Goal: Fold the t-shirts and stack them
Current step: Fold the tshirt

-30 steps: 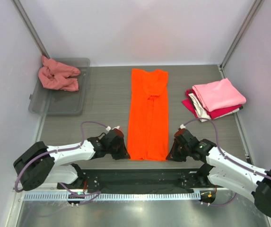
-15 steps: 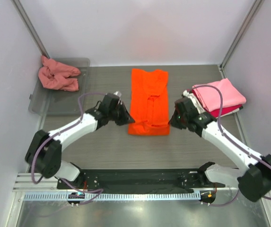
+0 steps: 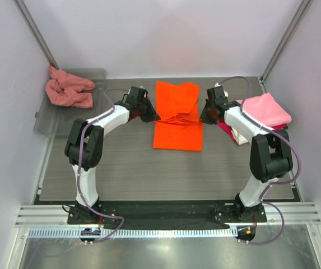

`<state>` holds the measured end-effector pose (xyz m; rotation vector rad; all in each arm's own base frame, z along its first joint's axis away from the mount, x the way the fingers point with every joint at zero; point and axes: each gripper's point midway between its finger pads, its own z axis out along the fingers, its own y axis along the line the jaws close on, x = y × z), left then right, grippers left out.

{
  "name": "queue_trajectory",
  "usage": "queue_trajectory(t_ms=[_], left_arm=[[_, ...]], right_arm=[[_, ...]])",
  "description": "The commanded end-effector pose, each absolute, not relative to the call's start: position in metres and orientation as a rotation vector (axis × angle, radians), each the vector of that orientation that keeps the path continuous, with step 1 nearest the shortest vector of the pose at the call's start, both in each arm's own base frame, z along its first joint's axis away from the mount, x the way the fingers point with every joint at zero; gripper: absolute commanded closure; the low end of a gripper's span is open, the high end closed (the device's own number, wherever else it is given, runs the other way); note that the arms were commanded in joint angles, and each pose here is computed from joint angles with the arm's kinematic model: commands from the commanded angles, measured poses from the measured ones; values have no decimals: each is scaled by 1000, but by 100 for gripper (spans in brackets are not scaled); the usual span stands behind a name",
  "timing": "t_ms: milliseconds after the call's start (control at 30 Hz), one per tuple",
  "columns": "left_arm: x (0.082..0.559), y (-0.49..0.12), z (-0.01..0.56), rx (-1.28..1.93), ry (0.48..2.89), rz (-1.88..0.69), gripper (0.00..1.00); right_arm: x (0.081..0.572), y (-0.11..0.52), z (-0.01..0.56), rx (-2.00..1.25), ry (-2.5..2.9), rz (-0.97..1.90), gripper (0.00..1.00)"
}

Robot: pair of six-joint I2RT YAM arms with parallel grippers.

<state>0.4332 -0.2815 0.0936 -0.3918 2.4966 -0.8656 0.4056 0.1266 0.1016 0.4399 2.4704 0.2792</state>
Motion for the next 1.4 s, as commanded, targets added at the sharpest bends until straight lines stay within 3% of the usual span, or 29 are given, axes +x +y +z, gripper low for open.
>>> queue_trajectory(t_ms=[0,200,233,267,300,333,400,467,533,633,900,1233,1367], left_arm=[[454,-283,113,-361,2440,-883,100],[468,-277,108,-390,2431,-843,100],[471,-276,105,-392,2429,-838,93],[476,-280,101,-364,2433,-839,83],[478,-281,97,-362,2446,-834,69],[473,-277,90,-367,2488,-809,47],[464,-267,90,-351,2493,-761,40],[457,-257,98,-345,2457,-724,21],[439,-242,109,-333,2433,-682,14],[412,-231,111,-326,2445,-667,14],[359,-244,73,-294,2573,-762,33],[337,-255,43,-317,2622,-806,49],[331,-259,37,-325,2642,-827,52]], right_arm=[[437,135,124,393,2393,344,99],[464,136,118,407,2388,351,99],[470,137,114,406,2396,359,97],[472,136,111,422,2401,357,85],[474,134,109,436,2397,340,62],[473,131,107,453,2397,323,28],[468,131,108,440,2396,331,23],[449,130,110,426,2403,352,23],[424,125,98,412,2430,344,25],[385,127,91,383,2458,414,33],[332,140,67,372,2516,583,55],[320,144,39,376,2583,611,54],[319,141,29,389,2603,589,59]])
